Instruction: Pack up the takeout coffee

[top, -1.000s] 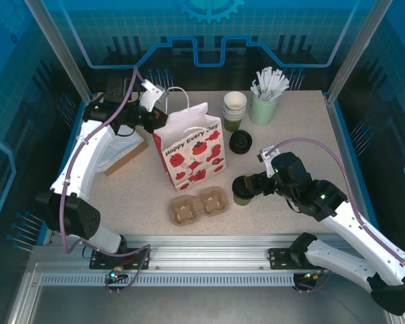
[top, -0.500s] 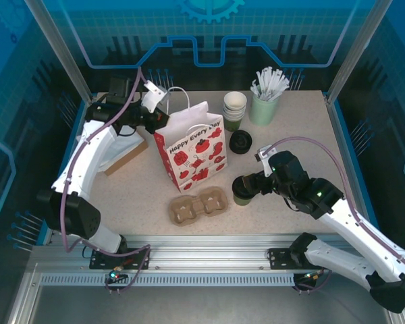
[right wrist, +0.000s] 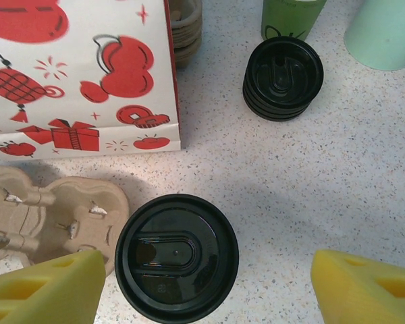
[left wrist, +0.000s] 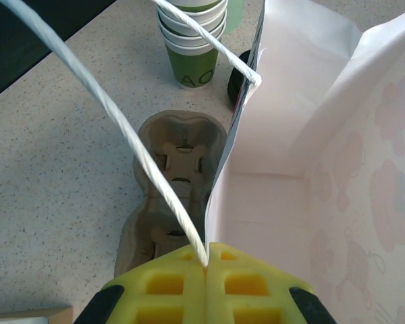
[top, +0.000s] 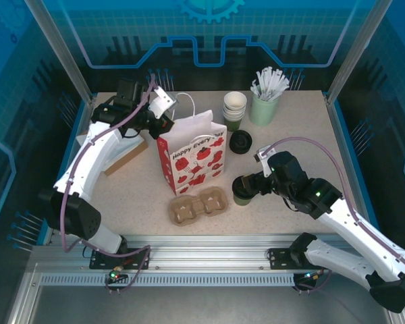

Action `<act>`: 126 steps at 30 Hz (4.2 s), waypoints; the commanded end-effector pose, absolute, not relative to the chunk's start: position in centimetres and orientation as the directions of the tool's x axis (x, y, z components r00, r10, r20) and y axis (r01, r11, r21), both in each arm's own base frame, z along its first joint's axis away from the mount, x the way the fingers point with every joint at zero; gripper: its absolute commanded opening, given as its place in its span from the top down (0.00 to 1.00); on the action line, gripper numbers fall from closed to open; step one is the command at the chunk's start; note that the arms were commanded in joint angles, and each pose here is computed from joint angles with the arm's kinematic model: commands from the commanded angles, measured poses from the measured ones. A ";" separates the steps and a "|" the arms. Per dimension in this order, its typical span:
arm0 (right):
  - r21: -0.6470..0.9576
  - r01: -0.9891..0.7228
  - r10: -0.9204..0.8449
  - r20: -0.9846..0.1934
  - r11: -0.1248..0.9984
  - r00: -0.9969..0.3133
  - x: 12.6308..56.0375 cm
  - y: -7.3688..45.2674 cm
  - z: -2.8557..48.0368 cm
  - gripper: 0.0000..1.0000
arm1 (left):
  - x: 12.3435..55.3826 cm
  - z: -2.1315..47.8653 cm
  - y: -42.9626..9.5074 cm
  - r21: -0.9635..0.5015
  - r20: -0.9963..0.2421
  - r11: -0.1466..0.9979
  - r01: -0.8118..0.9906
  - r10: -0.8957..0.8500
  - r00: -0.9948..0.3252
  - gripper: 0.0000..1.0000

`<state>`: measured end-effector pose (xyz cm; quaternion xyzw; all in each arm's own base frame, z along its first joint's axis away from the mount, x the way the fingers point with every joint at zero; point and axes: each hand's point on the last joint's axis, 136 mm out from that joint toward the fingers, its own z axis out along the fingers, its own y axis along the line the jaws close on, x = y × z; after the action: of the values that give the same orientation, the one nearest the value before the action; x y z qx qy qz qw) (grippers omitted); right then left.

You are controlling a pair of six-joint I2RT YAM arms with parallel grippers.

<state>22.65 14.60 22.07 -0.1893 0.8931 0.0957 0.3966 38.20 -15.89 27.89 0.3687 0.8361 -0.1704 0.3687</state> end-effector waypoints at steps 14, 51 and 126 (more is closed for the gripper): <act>0.057 -0.413 -0.231 -0.755 0.909 -0.614 22.8 14.9 22.6 0.19 | 36.2 31.4 -15.5 -0.100 -0.828 0.768 0.633 0.288 -0.480 0.42; 0.037 -0.450 -0.265 -0.764 0.893 -0.589 23.2 15.3 22.6 0.18 | 16.0 11.0 -25.2 0.027 -0.371 0.342 0.939 0.876 -0.308 0.49; 0.047 -0.435 -0.260 -0.743 0.899 -0.617 23.4 14.9 21.4 0.18 | 19.8 4.5 -25.2 -0.036 -0.138 0.471 0.881 0.871 -0.471 0.54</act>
<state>23.24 15.01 21.68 -0.1997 0.8910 0.1106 0.3923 20.01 -25.37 4.72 0.5004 0.8612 -0.0608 0.0648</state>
